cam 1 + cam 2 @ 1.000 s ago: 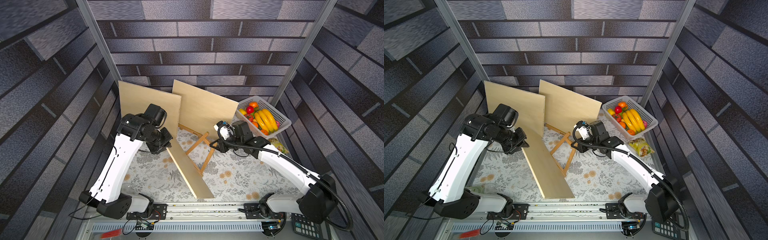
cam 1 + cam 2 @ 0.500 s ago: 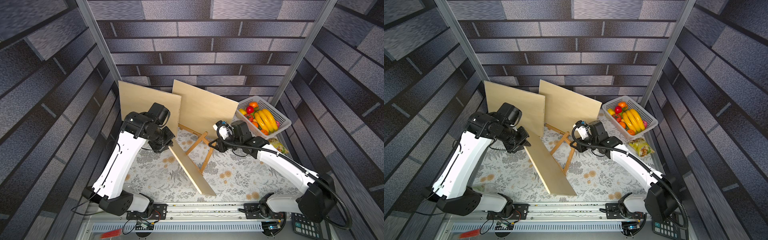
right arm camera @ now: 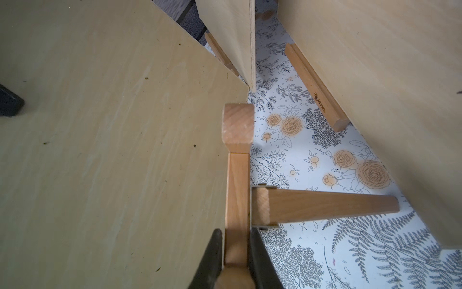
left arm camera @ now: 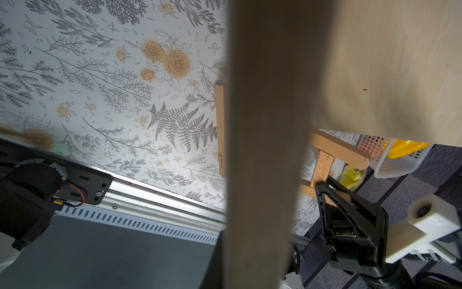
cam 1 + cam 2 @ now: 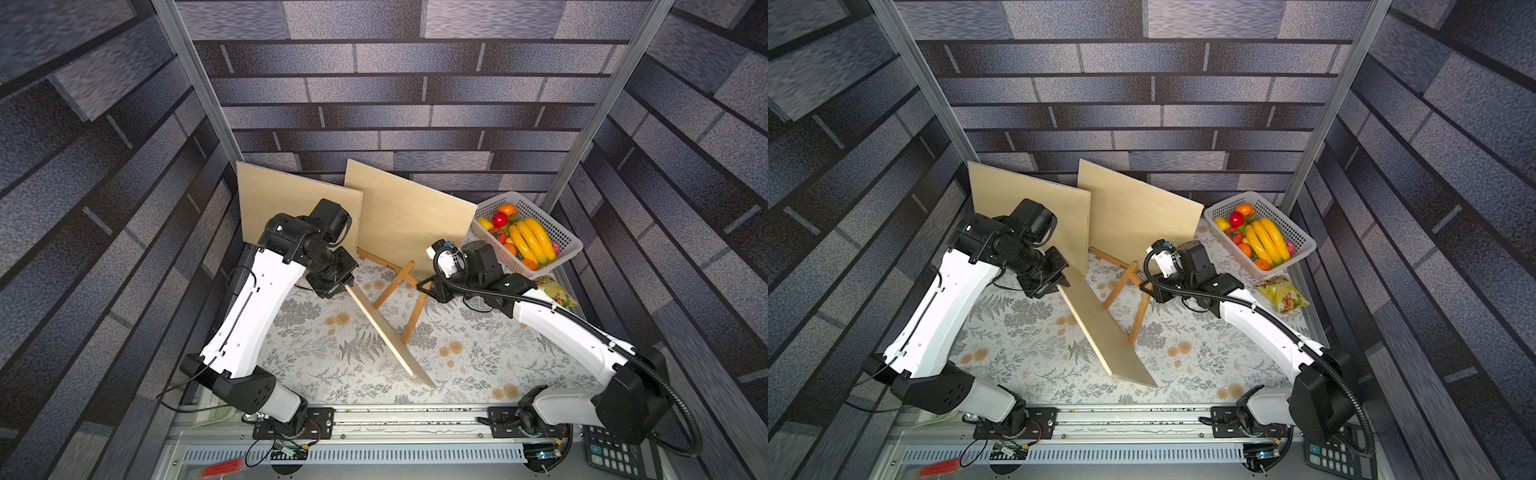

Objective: Assemble the easel
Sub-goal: Place the drawing board on the easel.

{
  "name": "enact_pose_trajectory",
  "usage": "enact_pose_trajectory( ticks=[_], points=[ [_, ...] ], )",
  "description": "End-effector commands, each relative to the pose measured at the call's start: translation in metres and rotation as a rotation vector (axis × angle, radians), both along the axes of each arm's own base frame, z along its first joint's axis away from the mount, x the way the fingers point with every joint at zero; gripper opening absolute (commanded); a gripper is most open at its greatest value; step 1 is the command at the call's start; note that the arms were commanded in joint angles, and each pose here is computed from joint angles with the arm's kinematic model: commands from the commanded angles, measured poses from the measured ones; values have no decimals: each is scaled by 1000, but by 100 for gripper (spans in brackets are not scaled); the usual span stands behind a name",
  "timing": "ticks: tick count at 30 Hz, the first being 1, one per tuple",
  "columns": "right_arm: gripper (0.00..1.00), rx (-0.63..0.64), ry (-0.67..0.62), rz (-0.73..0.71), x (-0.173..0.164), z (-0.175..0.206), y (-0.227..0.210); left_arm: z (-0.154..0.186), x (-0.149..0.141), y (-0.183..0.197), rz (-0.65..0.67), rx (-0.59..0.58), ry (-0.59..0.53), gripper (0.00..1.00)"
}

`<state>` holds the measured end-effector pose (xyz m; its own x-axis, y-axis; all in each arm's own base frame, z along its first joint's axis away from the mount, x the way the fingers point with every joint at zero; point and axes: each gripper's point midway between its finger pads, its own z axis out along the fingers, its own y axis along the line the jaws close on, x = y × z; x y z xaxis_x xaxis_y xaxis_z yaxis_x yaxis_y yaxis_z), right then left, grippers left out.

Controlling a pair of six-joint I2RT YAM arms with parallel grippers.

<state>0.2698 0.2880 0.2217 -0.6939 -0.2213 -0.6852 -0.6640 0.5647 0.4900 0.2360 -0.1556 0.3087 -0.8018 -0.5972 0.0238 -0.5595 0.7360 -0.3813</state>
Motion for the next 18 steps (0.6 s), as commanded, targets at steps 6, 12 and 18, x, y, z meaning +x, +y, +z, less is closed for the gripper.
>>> enact_pose_trajectory(
  ticks=[6, 12, 18],
  points=[
    [6, -22, 241, 88, -43, -46, 4, -16, 12, -7, 98, -9, 38, 5],
    [5, -28, 245, 90, -44, -53, 3, -17, 19, -15, 75, 0, 44, 6],
    [5, -29, 247, 89, -45, -55, 2, -13, 26, -19, 51, 14, 44, 11]
  ],
)
